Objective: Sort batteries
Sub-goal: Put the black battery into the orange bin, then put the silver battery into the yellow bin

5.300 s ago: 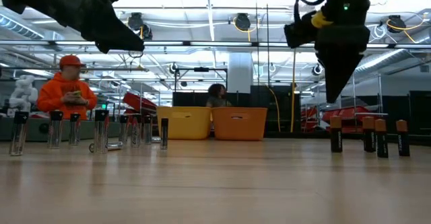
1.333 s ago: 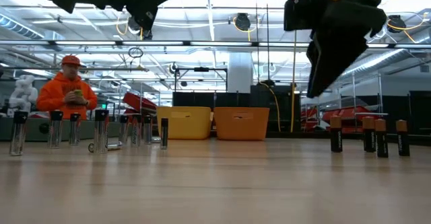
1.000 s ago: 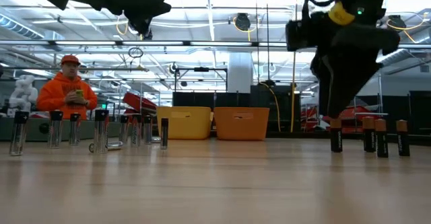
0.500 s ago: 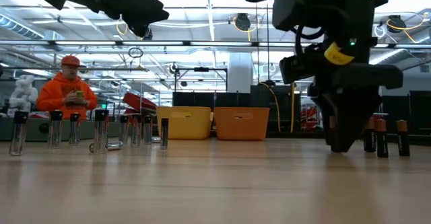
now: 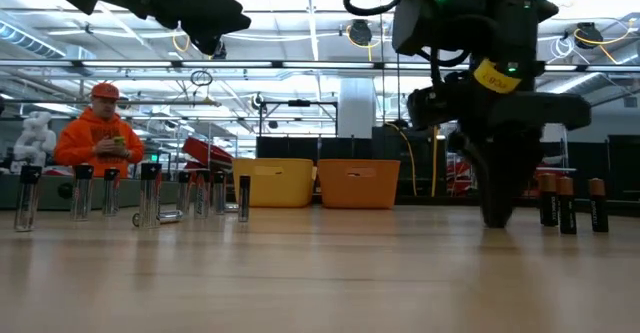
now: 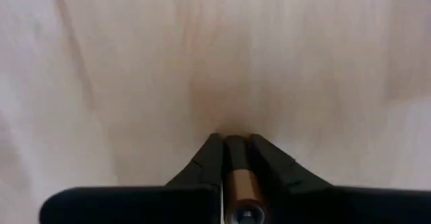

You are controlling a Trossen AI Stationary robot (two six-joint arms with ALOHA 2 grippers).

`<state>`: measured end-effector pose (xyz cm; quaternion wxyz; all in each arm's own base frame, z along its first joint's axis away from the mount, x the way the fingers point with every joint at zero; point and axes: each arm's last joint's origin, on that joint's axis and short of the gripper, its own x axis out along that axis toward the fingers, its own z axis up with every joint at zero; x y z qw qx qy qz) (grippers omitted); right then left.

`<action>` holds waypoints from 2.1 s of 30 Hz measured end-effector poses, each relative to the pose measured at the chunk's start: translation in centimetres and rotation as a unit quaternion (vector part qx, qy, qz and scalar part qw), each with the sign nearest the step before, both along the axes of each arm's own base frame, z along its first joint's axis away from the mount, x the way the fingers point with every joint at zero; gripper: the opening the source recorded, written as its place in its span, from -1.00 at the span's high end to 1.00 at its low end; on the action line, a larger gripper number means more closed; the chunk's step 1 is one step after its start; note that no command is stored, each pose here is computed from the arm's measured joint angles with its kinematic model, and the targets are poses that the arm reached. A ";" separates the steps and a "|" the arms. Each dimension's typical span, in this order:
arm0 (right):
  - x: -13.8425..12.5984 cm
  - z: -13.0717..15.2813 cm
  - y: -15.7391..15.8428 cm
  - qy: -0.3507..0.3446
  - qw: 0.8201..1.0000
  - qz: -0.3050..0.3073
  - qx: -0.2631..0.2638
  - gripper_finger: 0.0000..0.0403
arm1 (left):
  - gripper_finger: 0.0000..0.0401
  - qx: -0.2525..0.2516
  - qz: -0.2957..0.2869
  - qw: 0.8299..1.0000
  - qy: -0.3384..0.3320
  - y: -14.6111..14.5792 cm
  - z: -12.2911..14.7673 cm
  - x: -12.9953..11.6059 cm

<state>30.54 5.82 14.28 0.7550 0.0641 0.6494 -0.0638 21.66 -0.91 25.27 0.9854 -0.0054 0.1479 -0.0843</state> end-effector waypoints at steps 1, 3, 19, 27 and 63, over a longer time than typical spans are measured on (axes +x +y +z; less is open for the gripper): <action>0.5 0.2 -0.4 -0.020 1.000 0.005 -0.006 0.86 | 0.35 0.000 0.000 1.000 0.000 0.0 0.0 0.0; 1.7 0.7 -1.4 -0.065 0.998 0.015 -0.010 0.86 | 0.35 0.000 0.001 1.000 0.000 0.0 0.0 0.0; 5.5 4.3 -15.0 -0.280 0.935 -0.112 -0.185 0.71 | 0.35 0.004 0.013 0.999 0.030 0.1 -0.5 -0.2; 4.4 4.4 -18.7 -0.274 0.929 -0.145 -0.203 0.10 | 0.35 0.011 0.031 0.999 0.032 0.2 -0.6 -0.2; 1.1 5.1 -1.2 -0.489 0.852 -0.079 -0.170 -0.05 | 0.35 0.010 0.142 0.960 0.243 1.1 -3.7 0.1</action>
